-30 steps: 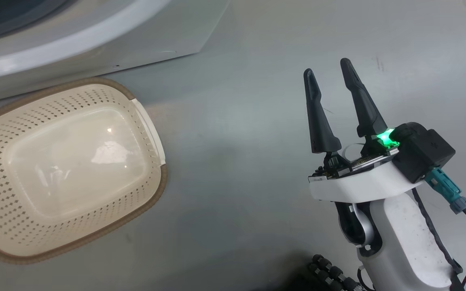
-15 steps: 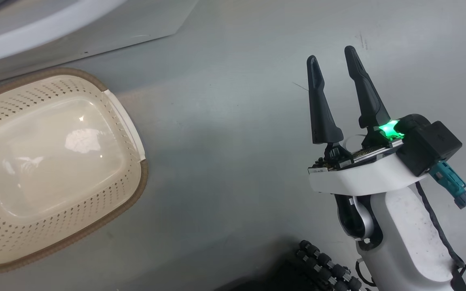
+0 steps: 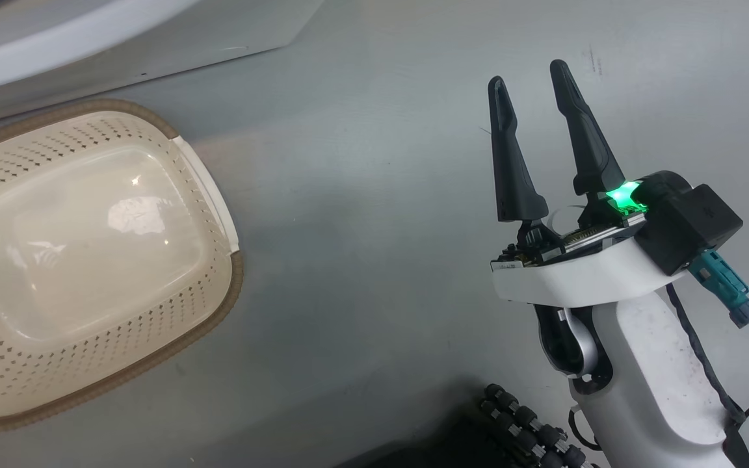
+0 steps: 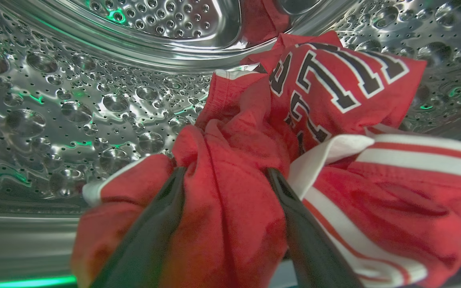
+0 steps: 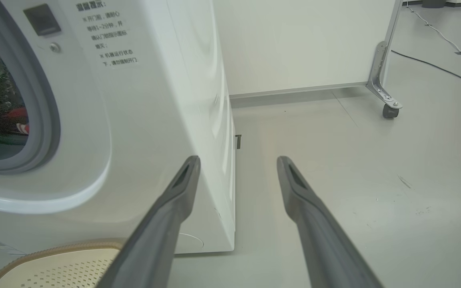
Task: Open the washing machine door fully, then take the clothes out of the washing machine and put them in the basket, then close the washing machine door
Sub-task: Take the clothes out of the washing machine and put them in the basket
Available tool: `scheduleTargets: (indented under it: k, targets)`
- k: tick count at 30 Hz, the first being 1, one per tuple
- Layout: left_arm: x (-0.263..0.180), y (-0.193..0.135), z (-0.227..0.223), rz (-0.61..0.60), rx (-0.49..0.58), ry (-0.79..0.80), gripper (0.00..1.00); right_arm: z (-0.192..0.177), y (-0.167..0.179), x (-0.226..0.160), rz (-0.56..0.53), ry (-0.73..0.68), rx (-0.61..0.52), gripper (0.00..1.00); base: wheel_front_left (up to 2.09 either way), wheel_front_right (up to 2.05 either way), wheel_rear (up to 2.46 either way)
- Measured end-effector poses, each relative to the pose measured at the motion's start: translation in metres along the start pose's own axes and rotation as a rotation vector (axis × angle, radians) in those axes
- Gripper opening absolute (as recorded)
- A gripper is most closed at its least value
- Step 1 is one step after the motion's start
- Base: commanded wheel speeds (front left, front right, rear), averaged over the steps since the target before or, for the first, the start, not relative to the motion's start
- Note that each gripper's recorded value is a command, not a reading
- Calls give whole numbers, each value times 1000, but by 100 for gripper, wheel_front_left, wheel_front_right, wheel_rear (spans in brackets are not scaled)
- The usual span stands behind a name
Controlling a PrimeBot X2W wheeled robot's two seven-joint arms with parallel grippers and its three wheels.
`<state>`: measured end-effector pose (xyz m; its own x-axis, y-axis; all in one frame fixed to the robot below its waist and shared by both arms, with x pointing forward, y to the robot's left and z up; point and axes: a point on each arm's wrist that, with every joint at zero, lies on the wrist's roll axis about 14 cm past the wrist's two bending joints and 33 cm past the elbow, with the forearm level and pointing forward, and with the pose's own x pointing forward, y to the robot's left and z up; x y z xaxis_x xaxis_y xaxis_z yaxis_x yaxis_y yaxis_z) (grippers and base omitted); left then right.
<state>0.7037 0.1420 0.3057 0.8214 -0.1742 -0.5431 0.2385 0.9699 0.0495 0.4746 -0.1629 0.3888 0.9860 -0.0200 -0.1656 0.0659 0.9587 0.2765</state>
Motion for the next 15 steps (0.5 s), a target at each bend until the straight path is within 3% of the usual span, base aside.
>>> scheduleTargets:
  k: [14, 15]
  targets:
    - [-4, -1, 1, -1, -1, 15, 0, 2, 6, 4, 20, -10, 4, 100, 0, 0, 0]
    - [-4, -1, 2, -3, -4, 13, 13, 2, 7, 5, 21, -11, 4, 100, 0, 0, 0]
